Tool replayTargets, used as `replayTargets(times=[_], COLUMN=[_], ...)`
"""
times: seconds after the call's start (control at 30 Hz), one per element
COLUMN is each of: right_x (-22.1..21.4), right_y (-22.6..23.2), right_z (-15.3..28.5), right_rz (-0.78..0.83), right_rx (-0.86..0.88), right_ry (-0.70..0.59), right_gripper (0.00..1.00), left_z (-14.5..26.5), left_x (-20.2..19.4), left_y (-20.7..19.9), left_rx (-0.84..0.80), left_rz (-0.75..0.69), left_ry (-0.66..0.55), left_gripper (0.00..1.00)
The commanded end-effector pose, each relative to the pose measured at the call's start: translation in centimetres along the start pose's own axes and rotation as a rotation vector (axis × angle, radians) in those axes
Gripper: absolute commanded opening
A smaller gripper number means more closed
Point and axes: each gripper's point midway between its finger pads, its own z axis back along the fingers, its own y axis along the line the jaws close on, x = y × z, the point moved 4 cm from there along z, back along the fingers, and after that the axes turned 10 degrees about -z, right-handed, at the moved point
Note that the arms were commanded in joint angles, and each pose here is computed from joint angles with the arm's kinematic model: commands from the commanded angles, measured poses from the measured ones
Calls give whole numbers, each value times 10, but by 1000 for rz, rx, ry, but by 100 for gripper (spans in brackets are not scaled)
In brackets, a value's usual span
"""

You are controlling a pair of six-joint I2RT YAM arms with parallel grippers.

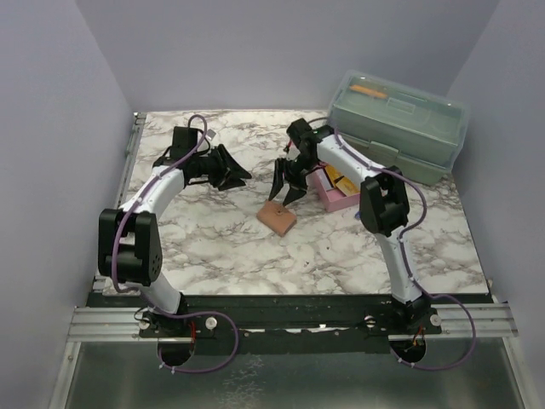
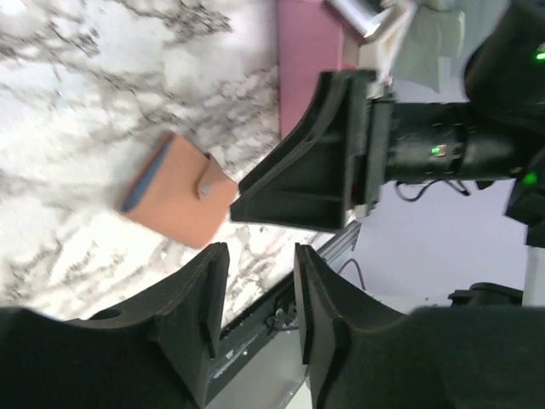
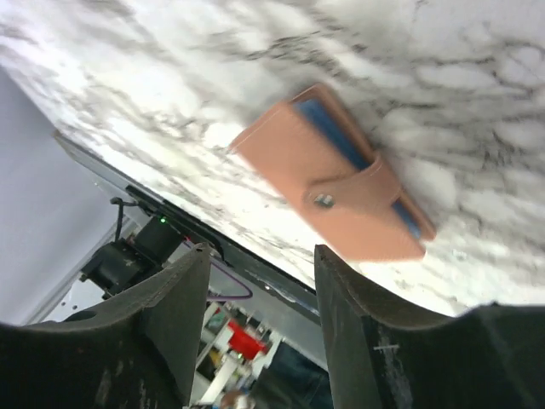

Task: Put the credit cards into the card holder
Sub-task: Close the card holder at the center of the board, then move the card holder to the center of the board.

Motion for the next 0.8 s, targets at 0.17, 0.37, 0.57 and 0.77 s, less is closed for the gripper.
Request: replayTargets(times=[0.17, 0.37, 0.57, 0.77], right_x=[-60, -119, -160, -198], right_y=[44, 50, 35, 16], right_z=[165, 286, 367, 410], right_rz=[316, 476, 474, 506], right_rx=[48, 55, 60, 74], right_ry=[-429, -822, -1176, -1356], right_gripper=[70, 100, 100, 100], left_z=[69, 121, 181, 220], left_x=[-33, -18, -3, 3], left_y=[-65, -151, -217, -246], left_rx=[12, -85, -128, -146], left_rz=[-68, -274, -496, -564], left_ry=[-94, -311, -561, -734], left_gripper=[56, 73, 87, 94])
